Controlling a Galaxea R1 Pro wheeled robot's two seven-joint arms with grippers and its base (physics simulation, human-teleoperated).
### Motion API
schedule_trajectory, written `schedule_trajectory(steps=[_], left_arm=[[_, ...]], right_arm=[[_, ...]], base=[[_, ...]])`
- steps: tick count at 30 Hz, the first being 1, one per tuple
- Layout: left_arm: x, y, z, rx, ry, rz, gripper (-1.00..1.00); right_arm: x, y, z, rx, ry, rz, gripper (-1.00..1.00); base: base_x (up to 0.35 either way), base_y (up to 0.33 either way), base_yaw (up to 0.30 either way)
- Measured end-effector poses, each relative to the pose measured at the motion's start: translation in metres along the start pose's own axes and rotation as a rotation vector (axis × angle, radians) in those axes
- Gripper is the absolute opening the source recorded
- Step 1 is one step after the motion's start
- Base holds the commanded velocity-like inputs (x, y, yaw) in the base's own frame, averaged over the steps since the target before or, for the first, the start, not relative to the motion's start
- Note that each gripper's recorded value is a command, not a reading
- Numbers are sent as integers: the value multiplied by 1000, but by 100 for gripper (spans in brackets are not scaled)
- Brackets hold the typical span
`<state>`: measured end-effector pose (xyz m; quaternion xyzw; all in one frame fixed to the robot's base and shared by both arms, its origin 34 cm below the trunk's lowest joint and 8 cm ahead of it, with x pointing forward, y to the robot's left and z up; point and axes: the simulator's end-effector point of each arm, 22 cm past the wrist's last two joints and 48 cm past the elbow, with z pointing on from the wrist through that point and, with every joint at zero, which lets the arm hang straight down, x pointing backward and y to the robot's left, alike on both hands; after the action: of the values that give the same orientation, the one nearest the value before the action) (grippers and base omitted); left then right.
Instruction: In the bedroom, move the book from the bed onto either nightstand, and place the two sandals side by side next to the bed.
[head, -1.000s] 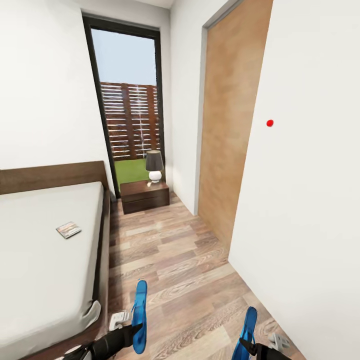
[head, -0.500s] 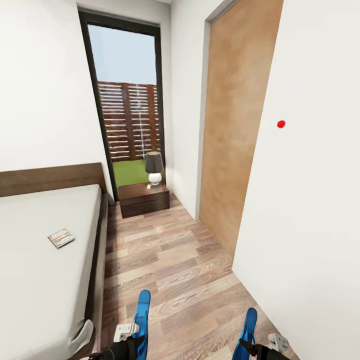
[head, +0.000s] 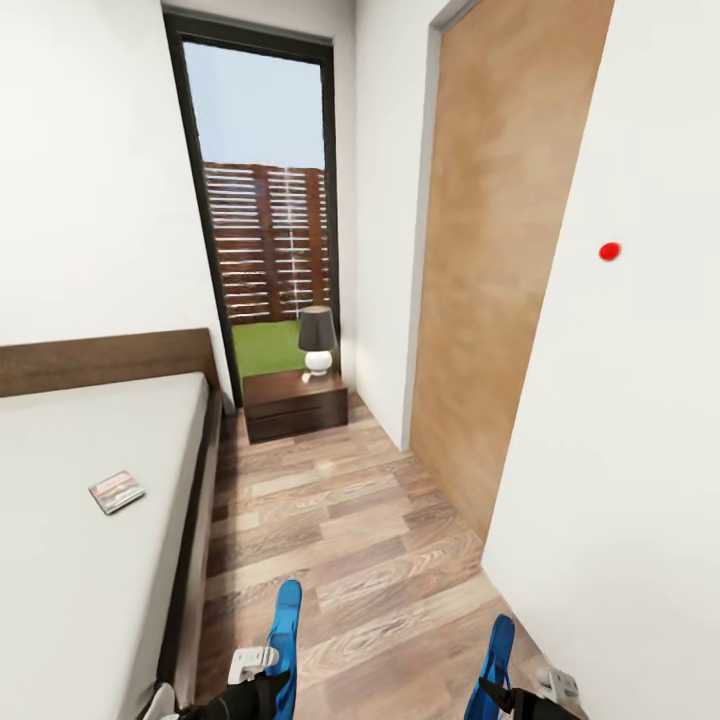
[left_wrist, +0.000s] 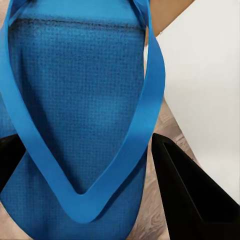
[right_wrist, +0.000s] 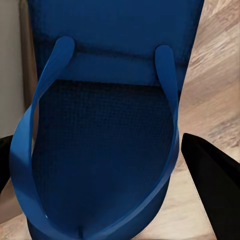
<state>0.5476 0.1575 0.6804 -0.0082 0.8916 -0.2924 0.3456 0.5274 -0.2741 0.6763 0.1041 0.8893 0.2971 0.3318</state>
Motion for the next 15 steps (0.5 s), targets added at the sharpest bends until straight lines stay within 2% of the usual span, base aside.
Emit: schedule_trajectory(steps=[15], left_arm=[[0,0,0,0,0,-1,-100]], right_arm=[[0,0,0,0,0,-1,-100]], base=[[305,-159,0]])
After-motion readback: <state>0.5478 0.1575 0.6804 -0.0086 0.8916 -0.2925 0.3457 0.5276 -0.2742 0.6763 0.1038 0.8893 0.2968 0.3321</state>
